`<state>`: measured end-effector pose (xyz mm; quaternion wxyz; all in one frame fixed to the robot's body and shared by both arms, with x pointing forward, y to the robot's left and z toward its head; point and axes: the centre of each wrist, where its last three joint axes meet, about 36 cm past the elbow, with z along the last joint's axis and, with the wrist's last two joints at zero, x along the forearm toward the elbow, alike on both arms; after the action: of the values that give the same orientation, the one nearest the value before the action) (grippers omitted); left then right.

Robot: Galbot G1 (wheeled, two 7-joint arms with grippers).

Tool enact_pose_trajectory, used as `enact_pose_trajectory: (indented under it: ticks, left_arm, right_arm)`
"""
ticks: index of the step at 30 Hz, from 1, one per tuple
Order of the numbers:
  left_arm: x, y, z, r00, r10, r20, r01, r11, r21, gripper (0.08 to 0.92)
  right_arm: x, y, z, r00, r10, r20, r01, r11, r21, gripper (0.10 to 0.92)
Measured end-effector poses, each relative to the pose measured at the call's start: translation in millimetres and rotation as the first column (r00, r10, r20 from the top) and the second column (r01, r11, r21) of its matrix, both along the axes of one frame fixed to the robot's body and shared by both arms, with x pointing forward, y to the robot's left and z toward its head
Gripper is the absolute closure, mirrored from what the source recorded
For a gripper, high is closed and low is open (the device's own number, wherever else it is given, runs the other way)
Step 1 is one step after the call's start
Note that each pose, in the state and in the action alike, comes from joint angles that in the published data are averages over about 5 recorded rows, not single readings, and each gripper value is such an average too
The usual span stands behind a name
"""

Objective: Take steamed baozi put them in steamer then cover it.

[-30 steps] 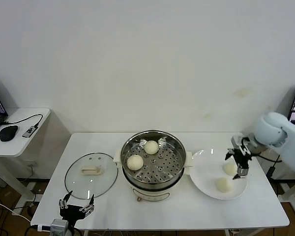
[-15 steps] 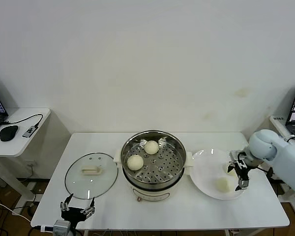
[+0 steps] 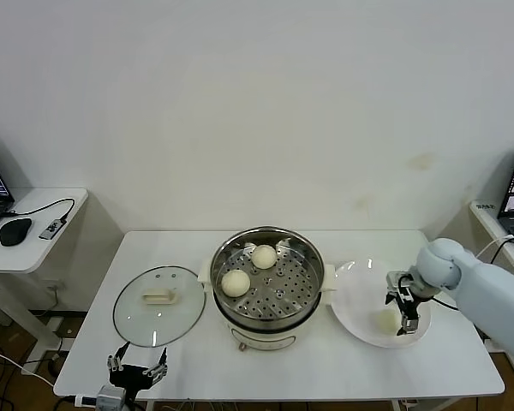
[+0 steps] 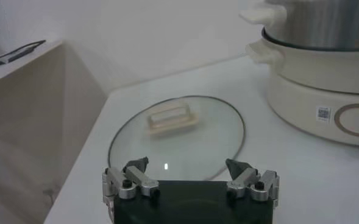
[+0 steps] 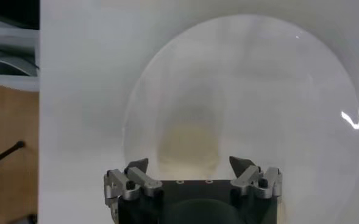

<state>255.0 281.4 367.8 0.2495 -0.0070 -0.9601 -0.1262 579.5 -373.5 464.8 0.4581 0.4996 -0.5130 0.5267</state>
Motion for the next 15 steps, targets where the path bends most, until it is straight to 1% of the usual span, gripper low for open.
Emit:
enact_pose_trajectory:
  ticks: [7, 15]
  left_arm:
    - [0.5, 1.7, -2.1, 1.0, 0.002, -0.005, -0.002, 1.0, 0.003, 0.177]
    - [0.8, 2.2, -3.5, 1.0, 0.003, -0.008, -0.003, 1.0, 0.004, 0.177]
  right_arm:
    - [2.9, 4.6, -7.5, 1.0, 0.001, 0.016, -0.001, 1.0, -0.001, 0.2]
    - [1.4, 3.0, -9.3, 1.0, 0.0, 0.01, 0.0, 1.0, -0.012, 0.2]
